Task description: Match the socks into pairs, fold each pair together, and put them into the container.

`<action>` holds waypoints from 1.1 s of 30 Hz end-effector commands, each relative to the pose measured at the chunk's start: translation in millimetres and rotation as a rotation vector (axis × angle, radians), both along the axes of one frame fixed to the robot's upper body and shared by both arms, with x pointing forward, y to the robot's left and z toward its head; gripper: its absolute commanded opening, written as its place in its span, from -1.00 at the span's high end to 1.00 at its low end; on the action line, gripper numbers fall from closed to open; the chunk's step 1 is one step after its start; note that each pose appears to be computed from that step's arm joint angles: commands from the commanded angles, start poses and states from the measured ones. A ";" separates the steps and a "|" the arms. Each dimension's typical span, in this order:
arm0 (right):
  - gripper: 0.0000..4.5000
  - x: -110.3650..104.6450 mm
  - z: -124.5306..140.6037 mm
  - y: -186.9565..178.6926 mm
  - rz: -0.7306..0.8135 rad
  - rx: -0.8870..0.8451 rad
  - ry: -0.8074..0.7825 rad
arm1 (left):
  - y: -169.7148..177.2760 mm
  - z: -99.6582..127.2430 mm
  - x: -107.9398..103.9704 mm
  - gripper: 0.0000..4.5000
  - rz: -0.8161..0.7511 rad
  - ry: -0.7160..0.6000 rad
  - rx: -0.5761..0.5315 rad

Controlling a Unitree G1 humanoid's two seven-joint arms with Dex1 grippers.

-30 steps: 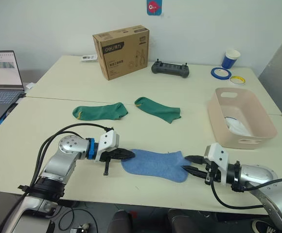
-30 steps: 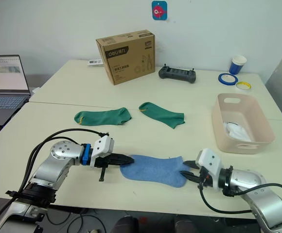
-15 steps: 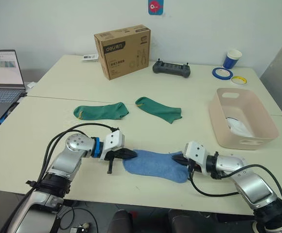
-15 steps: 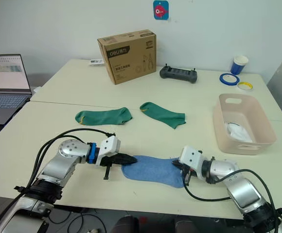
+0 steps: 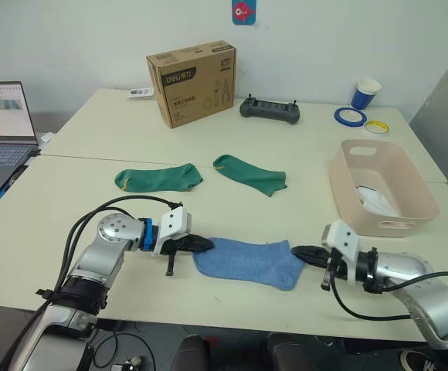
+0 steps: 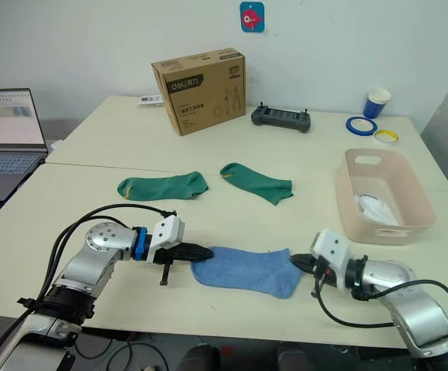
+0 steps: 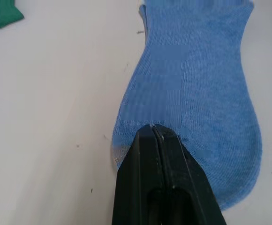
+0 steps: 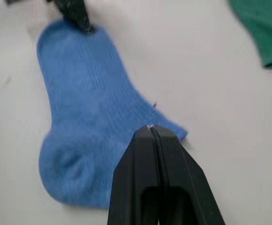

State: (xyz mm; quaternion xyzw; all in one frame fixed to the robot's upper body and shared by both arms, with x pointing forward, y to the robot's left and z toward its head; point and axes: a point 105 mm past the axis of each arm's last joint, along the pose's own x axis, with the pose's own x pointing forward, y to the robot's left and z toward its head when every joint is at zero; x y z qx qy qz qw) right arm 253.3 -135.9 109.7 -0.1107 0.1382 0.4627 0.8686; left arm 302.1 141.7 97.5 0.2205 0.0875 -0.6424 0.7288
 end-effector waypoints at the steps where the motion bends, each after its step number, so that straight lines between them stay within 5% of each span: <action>1: 0.55 -14.2 -7.9 -11.8 -0.062 0.004 0.125 | -1.0 26.3 -6.6 1.00 -0.035 -0.053 -0.064; 5: -0.04 -22.3 -18.7 -10.4 -0.085 0.009 0.219 | -7.7 33.8 -22.8 0.75 -0.093 -0.039 -0.095; 10: -0.84 -10.4 -21.3 -0.5 -0.142 0.045 0.259 | -11.9 33.1 -32.7 0.01 -0.129 -0.046 -0.086; 14: -0.85 -13.8 -26.5 15.1 -0.104 0.046 0.304 | -12.6 30.2 -33.0 -0.53 -0.118 -0.082 -0.078; 17: -0.85 -14.4 -32.3 17.3 -0.097 0.030 0.326 | -11.0 29.7 -30.8 -0.53 -0.107 -0.086 -0.073; 21: -0.43 -16.6 -32.2 16.3 -0.084 0.029 0.330 | -10.4 30.4 -31.3 -0.55 -0.101 -0.088 -0.075; 29: 0.87 -10.1 -26.2 9.8 -0.096 0.066 0.330 | -14.6 34.0 -30.0 -0.55 -0.098 -0.093 -0.088; 33: 0.98 -7.9 -17.2 -11.8 -0.078 0.069 0.347 | -17.7 38.4 -29.5 -0.55 -0.108 -0.074 -0.101</action>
